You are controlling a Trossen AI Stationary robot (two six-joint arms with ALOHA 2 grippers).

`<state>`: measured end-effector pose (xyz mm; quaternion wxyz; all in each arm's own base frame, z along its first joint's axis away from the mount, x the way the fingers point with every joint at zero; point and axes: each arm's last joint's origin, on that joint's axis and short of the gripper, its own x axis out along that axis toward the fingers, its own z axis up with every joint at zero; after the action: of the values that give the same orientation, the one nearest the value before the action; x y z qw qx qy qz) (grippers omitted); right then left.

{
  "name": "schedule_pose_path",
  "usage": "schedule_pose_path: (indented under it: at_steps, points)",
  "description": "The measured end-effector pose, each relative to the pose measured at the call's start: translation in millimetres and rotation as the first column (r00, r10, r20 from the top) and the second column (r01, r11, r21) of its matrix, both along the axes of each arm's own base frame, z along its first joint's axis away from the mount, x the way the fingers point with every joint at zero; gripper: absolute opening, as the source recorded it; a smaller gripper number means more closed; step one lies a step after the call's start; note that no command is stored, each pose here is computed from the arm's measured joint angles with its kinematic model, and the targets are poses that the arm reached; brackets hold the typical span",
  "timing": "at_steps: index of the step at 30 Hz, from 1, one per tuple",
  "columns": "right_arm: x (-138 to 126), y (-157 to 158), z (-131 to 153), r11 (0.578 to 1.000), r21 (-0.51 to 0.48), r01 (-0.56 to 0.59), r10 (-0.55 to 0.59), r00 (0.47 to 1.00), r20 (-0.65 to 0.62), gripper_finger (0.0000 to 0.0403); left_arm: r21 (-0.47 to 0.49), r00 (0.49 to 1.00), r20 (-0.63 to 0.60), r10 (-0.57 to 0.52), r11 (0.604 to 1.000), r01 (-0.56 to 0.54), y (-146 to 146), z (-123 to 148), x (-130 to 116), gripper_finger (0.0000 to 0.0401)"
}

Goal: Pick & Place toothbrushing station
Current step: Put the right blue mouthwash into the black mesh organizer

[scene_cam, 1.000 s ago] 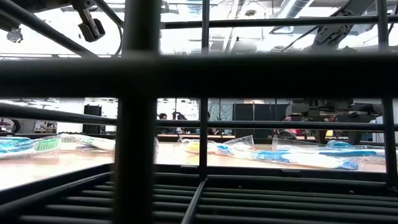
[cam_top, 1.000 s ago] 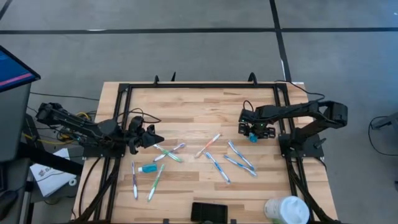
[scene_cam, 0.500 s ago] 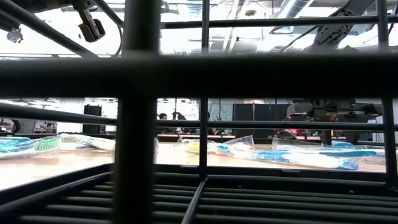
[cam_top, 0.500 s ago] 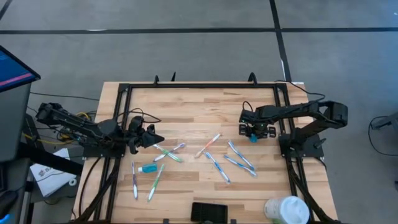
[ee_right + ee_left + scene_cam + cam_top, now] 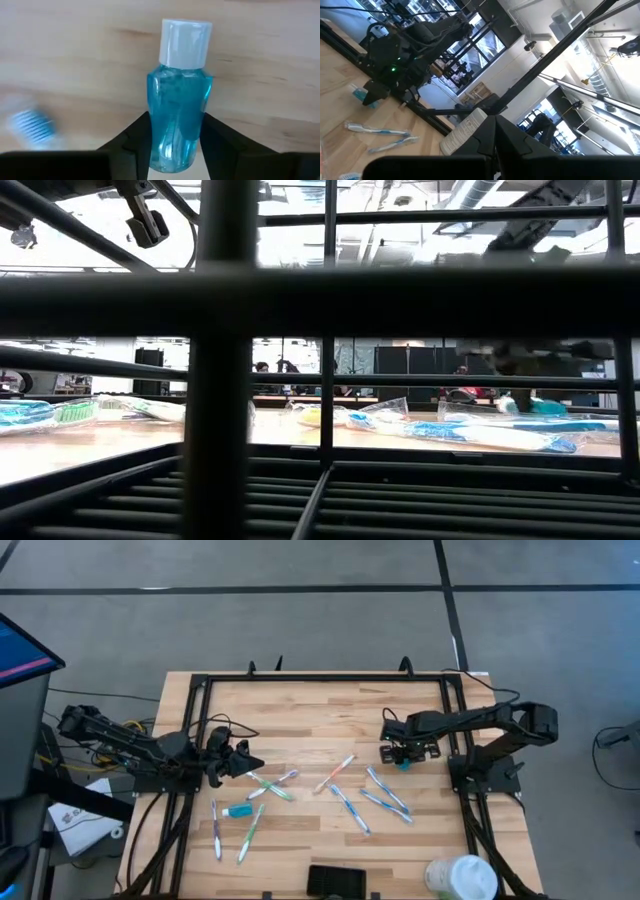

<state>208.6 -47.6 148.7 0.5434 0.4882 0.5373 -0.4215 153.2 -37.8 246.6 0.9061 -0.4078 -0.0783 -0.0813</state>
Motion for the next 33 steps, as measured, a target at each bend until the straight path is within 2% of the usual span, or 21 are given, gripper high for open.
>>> schedule_pose_path:
  at_steps: [7,10,13,19,23,27,33]
  points:
    - [26.5,8.6,31.5,0.990,-0.040,-0.137,0.141,0.984,0.111,0.0128,0.006,1.000,-0.003,0.002,1.000,-0.002,0.0,-0.4,0.1,0.0000]
    - [39.7,13.1,49.4,0.978,-0.065,-0.199,0.207,0.962,0.180,0.0128,0.031,1.000,-0.008,0.006,1.000,-0.006,0.0,-1.0,0.2,0.0000]
    - [51.9,19.1,67.7,0.968,-0.064,-0.243,0.252,0.932,0.262,0.0128,0.010,1.000,-0.020,-0.011,1.000,0.011,-0.4,-2.1,0.4,0.0000]
    - [72.7,32.1,106.8,0.948,-0.082,-0.307,0.312,0.851,0.423,0.0129,-0.064,0.995,-0.082,-0.057,0.997,0.051,-3.1,-10.2,8.0,0.0000]
    - [83.0,43.3,130.2,0.935,-0.121,-0.335,0.348,0.788,0.508,0.0129,-0.102,0.978,-0.174,-0.112,0.990,0.095,-7.5,-23.8,18.7,0.0000]
    - [90.3,57.8,148.9,0.917,-0.156,-0.367,0.386,0.717,0.581,0.0129,-0.074,0.960,-0.219,-0.175,0.984,0.162,-15.2,-22.7,34.6,0.0000]
    - [95.6,83.6,169.0,0.885,-0.194,-0.423,0.438,0.612,0.659,0.0130,-0.002,0.963,-0.206,-0.176,0.984,0.179,-28.2,2.6,70.1,0.0000]
